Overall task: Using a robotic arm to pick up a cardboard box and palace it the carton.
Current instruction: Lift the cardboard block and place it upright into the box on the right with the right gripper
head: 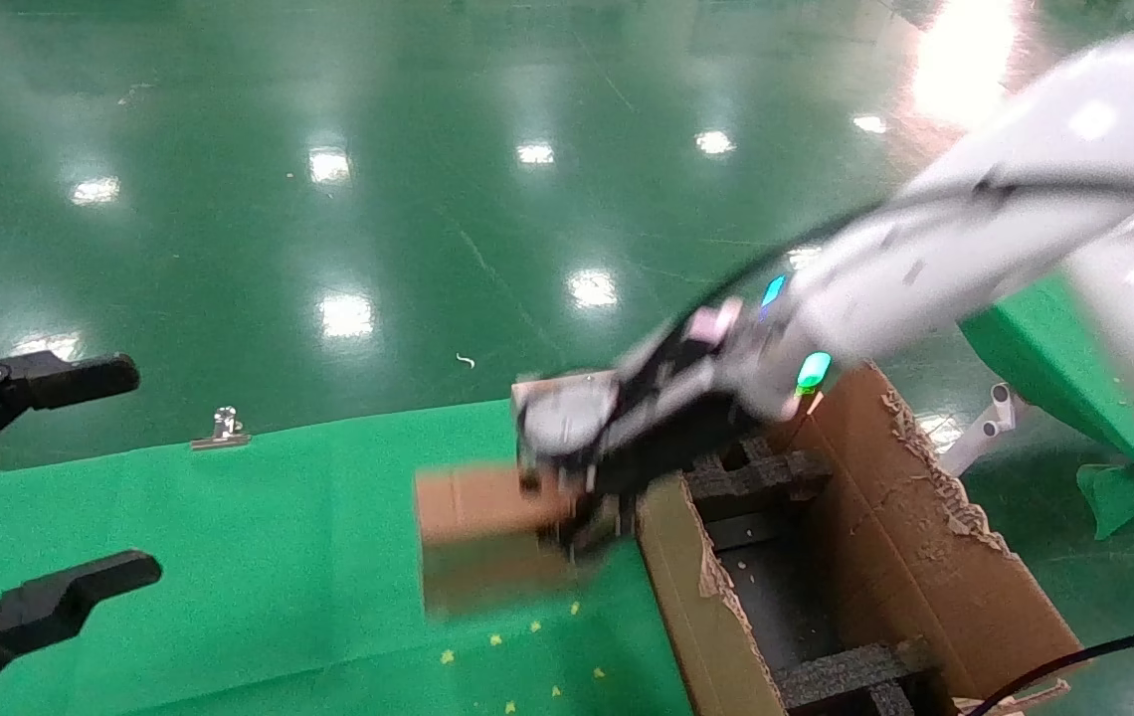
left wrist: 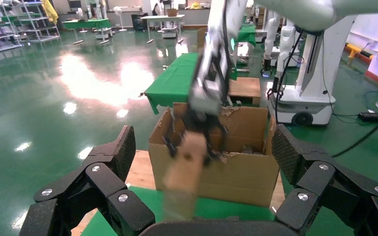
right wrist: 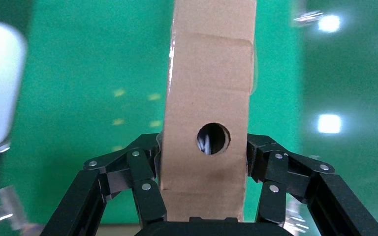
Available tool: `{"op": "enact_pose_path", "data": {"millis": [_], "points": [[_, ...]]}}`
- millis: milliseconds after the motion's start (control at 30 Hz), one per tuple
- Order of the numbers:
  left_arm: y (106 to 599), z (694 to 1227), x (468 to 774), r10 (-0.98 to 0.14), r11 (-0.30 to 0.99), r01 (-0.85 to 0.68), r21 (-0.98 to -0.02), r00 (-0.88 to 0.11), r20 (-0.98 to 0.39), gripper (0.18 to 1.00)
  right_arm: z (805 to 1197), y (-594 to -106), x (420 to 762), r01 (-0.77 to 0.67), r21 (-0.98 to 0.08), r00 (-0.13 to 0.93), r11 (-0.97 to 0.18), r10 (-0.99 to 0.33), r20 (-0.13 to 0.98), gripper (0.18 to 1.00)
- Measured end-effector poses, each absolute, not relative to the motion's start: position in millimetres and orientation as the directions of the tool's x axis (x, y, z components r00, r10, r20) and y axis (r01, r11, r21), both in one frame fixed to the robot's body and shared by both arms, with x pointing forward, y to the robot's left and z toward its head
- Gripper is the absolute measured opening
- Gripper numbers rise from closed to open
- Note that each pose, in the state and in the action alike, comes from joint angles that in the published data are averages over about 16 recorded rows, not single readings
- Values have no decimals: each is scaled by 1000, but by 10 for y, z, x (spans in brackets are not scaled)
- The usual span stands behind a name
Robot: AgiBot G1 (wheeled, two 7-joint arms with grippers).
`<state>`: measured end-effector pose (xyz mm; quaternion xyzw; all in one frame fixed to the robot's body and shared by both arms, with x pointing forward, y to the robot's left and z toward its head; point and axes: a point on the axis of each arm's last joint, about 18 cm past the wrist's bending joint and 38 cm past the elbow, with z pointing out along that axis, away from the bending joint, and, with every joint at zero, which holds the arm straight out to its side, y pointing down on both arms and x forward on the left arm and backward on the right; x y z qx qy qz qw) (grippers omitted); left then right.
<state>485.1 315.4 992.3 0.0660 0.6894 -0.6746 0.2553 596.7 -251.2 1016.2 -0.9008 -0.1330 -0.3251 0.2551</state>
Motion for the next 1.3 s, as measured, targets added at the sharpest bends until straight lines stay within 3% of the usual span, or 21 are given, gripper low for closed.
{"op": "enact_pose_path", "data": {"millis": [267,533,867,1300], "points": [[3154,9923,4851,-253,81,436,-896,-861,-441,1000,10917,-2758,5858,408,-403,675,-819,-26,737,358],[3154,9923,4851,-253,81,436,-896,-861,-441,1001,11218,-3217,5736,332,-413,633,-848,-125,764,352],[3154,9923,4851,-253,81,436,-896,-861,-441,1001,11080,-4029,5412,104,-434,613,-895,-286,736,343],[3154,9923,4851,-254,81,436,-897,-861,-441,1001,10458,-4704,4937,-196,-480,595,-855,-493,635,336]]}}
